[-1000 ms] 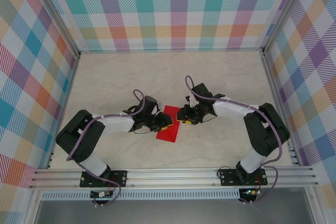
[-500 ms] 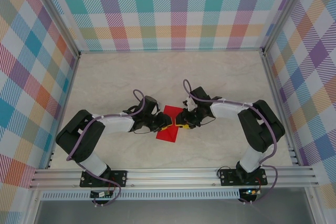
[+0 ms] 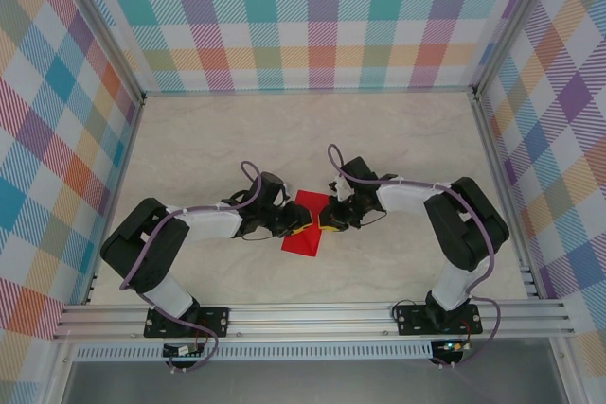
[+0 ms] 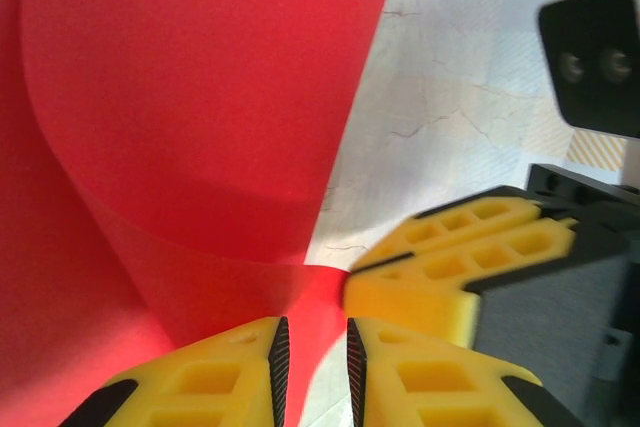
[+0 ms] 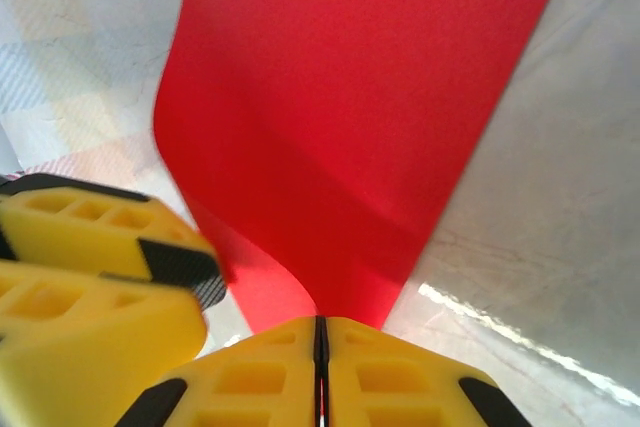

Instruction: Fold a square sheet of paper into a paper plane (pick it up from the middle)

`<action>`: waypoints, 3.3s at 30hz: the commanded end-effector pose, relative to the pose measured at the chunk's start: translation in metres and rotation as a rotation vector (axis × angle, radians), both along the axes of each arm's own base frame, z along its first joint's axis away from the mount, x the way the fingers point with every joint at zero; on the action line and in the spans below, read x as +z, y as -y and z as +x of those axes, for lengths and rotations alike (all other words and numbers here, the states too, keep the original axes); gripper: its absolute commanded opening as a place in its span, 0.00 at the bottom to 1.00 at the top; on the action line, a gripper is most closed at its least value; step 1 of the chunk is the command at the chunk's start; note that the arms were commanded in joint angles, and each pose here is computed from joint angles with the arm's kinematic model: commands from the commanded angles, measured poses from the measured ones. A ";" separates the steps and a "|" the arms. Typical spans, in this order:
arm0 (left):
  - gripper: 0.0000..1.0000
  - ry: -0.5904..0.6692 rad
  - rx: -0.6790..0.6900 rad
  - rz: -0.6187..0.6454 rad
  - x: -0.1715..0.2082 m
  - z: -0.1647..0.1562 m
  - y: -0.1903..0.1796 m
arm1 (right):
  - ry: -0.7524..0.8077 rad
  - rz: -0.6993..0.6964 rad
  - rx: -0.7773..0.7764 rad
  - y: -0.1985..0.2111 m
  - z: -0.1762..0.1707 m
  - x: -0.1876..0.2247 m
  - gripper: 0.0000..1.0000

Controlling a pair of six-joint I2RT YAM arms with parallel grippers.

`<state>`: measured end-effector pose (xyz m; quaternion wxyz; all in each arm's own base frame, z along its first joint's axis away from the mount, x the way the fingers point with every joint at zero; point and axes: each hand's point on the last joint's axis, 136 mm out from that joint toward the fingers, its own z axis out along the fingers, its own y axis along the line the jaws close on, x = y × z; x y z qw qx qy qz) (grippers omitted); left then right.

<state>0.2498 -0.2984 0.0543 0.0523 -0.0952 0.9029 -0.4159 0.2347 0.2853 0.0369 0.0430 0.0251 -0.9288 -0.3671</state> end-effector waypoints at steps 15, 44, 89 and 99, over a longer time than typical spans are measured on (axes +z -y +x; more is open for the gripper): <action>0.24 0.000 -0.043 -0.042 0.006 -0.001 0.012 | 0.033 -0.041 0.031 -0.003 0.011 -0.009 0.10; 0.21 -0.048 -0.033 0.053 -0.019 -0.006 0.001 | 0.008 -0.048 0.036 -0.005 0.011 -0.019 0.10; 0.19 -0.057 -0.067 0.079 -0.028 -0.011 0.009 | 0.006 -0.063 0.036 -0.002 0.010 -0.023 0.10; 0.19 -0.061 -0.064 0.084 -0.029 -0.011 0.008 | 0.007 -0.072 0.033 -0.002 0.011 -0.025 0.10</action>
